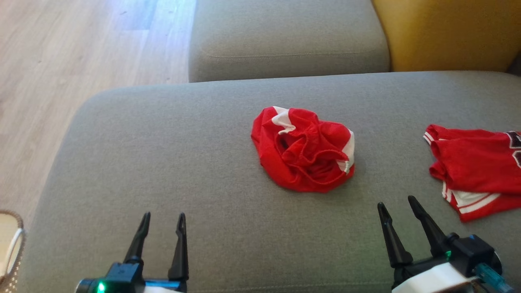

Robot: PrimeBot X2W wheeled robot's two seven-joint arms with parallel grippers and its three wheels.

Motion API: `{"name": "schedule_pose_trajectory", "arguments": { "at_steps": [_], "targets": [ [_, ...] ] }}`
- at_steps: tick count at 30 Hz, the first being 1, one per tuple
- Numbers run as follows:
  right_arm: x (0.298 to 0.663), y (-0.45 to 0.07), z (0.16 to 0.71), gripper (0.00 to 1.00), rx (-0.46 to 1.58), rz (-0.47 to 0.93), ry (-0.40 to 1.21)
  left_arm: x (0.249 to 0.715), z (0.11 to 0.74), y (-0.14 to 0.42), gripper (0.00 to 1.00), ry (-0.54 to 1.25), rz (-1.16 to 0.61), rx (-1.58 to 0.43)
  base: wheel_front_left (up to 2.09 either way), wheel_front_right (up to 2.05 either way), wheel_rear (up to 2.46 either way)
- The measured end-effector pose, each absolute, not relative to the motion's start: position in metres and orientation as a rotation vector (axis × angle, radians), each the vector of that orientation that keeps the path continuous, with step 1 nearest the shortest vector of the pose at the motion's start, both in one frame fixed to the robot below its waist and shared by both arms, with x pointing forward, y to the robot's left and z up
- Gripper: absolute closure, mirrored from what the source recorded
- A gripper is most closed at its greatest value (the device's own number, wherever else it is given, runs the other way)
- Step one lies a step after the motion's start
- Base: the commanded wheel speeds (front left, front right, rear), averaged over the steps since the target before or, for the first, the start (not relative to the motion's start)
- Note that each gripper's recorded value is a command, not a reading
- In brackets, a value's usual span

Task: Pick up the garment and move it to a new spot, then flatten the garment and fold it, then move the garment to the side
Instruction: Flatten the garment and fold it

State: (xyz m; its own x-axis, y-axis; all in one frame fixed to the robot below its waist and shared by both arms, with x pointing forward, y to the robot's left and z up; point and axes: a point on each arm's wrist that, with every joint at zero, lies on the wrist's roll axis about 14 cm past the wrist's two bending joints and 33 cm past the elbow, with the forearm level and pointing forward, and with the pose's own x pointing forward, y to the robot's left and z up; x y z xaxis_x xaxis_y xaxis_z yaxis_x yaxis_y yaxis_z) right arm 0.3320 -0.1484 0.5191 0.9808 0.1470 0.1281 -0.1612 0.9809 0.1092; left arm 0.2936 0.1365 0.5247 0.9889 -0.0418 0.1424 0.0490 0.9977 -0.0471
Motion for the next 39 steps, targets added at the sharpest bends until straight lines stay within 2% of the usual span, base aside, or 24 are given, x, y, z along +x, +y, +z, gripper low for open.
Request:
{"name": "schedule_pose_trajectory", "arguments": {
  "at_steps": [6,12,20,29,39],
  "targets": [
    [0.327,-0.161,0.516,0.0,0.118,0.115,-0.113,0.297,0.503,0.103,0.0,-0.065,-0.186,-0.1,0.0,0.0,0.0],
    [0.322,-0.186,0.508,0.0,0.095,0.03,-0.092,0.326,0.507,0.006,0.0,-0.031,-0.566,-0.166,0.0,0.0,0.0],
    [0.328,-0.214,0.503,0.0,0.081,-0.063,-0.07,0.363,0.496,-0.073,0.0,0.065,-0.833,-0.122,0.0,0.0,0.0],
    [0.332,-0.243,0.498,0.0,0.077,-0.16,-0.045,0.389,0.471,-0.125,0.0,0.165,-0.98,-0.063,0.0,0.0,0.0],
    [0.327,-0.268,0.491,0.0,0.066,-0.246,-0.013,0.414,0.432,-0.147,0.0,0.272,-0.969,0.009,0.0,0.0,0.0]
  ]
}}
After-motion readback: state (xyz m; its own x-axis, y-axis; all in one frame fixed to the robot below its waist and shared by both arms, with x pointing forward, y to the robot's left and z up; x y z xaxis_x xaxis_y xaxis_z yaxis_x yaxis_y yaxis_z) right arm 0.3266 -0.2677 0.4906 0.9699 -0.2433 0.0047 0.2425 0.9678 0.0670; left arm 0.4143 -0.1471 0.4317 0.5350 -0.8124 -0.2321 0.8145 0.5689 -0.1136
